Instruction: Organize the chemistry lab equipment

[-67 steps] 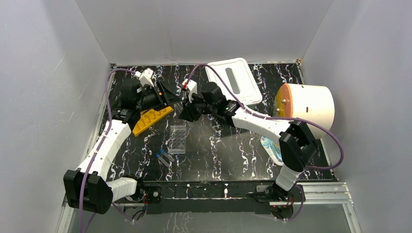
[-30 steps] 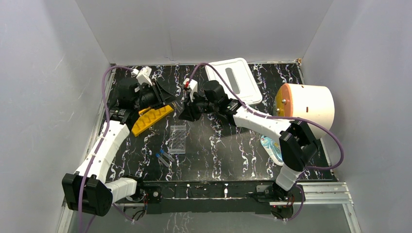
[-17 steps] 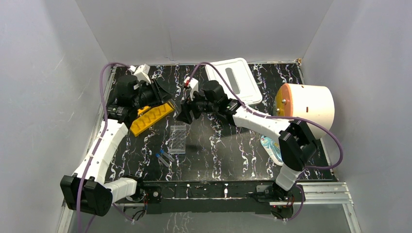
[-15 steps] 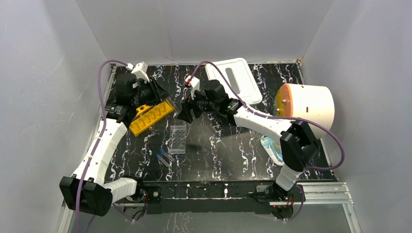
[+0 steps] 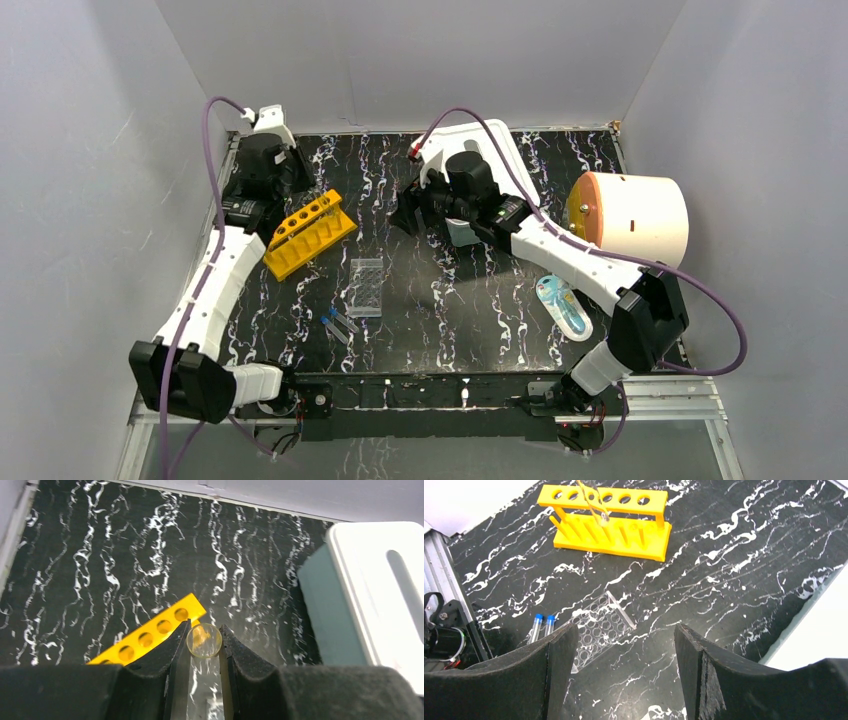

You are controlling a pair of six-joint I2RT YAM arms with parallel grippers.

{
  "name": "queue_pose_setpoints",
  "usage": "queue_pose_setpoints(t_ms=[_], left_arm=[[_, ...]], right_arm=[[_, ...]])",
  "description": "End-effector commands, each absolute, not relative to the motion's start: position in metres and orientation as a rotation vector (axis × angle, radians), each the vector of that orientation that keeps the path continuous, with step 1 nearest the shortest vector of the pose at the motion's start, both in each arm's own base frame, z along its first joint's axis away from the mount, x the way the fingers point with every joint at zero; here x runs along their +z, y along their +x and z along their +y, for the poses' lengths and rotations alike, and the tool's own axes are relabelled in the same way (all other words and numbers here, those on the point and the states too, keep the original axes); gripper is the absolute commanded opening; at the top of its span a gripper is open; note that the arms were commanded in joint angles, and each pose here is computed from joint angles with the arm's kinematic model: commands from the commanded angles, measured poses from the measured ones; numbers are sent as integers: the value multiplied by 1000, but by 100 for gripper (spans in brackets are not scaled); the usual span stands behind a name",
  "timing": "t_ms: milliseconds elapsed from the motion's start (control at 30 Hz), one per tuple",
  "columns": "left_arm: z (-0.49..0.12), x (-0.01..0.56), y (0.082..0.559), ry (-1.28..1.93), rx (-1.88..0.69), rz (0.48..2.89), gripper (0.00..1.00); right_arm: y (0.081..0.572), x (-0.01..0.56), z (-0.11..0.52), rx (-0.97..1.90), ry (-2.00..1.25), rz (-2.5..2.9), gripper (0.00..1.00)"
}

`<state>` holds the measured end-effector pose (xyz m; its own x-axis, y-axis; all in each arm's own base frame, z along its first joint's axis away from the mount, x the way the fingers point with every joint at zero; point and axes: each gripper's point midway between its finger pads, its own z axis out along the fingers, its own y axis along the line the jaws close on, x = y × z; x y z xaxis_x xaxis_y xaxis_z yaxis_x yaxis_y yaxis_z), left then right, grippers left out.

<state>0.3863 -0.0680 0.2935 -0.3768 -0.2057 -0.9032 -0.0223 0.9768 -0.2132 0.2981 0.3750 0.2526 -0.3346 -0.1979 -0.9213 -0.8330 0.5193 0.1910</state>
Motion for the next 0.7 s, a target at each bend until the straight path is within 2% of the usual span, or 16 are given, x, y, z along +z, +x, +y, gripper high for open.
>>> queue_pose_setpoints(t_ms=[0, 333, 667], left_arm=[[-49, 318, 416, -154, -43, 1826, 7], [-51, 314, 448, -93, 2, 1749, 8], [-55, 292, 455, -80, -11, 1750, 8]], right_arm=[[300, 268, 357, 803, -834, 1809, 79], [302, 269, 335, 713, -870, 1790, 79], [301, 257, 320, 646, -871, 1795, 80]])
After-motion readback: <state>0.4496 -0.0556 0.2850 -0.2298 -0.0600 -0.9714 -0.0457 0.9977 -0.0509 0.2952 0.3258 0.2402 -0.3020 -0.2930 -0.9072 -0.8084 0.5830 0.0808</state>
